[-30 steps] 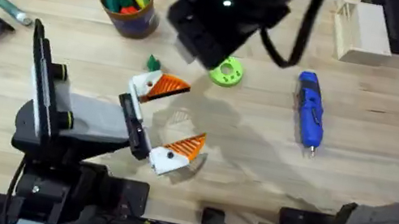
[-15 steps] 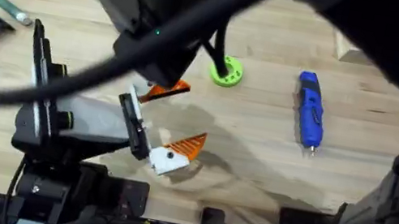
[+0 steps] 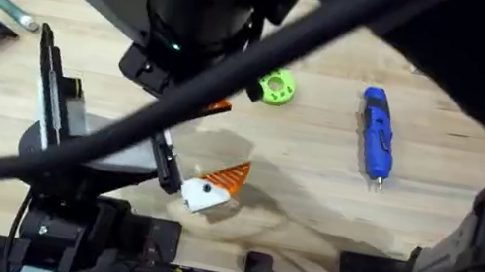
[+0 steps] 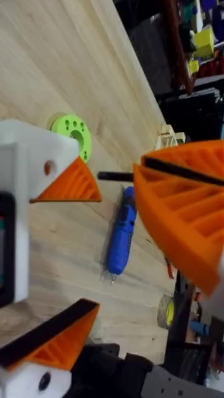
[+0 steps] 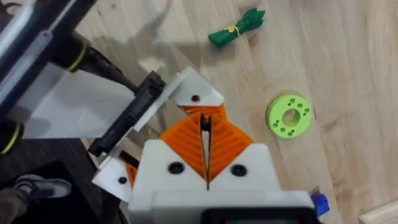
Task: Pick up the gripper from the table and insert it into the empty holder that is missing its gripper. Then pick up a screw, insert it into the mounting hole, and use the screwdriver to tighten it. Finally, clean up the table by picking up the vegetable and placing it into the bucket.
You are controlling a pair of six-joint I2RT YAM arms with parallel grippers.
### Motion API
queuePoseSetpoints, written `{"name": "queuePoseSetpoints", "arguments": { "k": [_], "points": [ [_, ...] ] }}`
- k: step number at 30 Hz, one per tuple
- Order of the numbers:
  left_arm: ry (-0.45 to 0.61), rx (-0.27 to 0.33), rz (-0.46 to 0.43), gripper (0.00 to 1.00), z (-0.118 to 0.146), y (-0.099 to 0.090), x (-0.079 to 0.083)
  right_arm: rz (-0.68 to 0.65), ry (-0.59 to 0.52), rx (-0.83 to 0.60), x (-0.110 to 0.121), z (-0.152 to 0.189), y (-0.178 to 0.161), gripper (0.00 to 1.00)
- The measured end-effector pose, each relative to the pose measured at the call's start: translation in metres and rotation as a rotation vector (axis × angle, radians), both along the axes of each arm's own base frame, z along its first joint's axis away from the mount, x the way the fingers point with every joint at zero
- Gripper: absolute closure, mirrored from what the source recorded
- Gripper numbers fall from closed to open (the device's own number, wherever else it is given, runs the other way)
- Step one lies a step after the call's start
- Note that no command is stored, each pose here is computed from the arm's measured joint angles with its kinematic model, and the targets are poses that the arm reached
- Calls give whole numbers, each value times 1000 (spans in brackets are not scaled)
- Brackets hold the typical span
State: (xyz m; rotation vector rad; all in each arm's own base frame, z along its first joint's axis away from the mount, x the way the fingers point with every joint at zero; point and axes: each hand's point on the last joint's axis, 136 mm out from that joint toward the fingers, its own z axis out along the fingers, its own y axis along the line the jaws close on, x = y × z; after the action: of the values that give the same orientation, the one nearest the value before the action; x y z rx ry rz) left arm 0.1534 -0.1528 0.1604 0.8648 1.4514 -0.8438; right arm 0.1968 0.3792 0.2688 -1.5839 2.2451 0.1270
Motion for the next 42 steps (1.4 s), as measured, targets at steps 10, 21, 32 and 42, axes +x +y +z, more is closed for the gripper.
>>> {"name": "queuePoseSetpoints", "arguments": {
  "k": [10, 21, 32, 42],
  "points": [
    [0, 0, 0, 15, 0, 0, 0, 16, 0, -25, 3, -10, 5, 995],
    [0, 0, 0, 15, 0, 0, 0, 22, 1, -35, 4, -14, 6, 995],
    [0, 0, 0, 15, 0, 0, 0, 22, 5, -48, 5, -19, 7, 995],
    [0, 0, 0, 15, 0, 0, 0, 22, 8, -55, 5, -23, 8, 995]
  ]
}}
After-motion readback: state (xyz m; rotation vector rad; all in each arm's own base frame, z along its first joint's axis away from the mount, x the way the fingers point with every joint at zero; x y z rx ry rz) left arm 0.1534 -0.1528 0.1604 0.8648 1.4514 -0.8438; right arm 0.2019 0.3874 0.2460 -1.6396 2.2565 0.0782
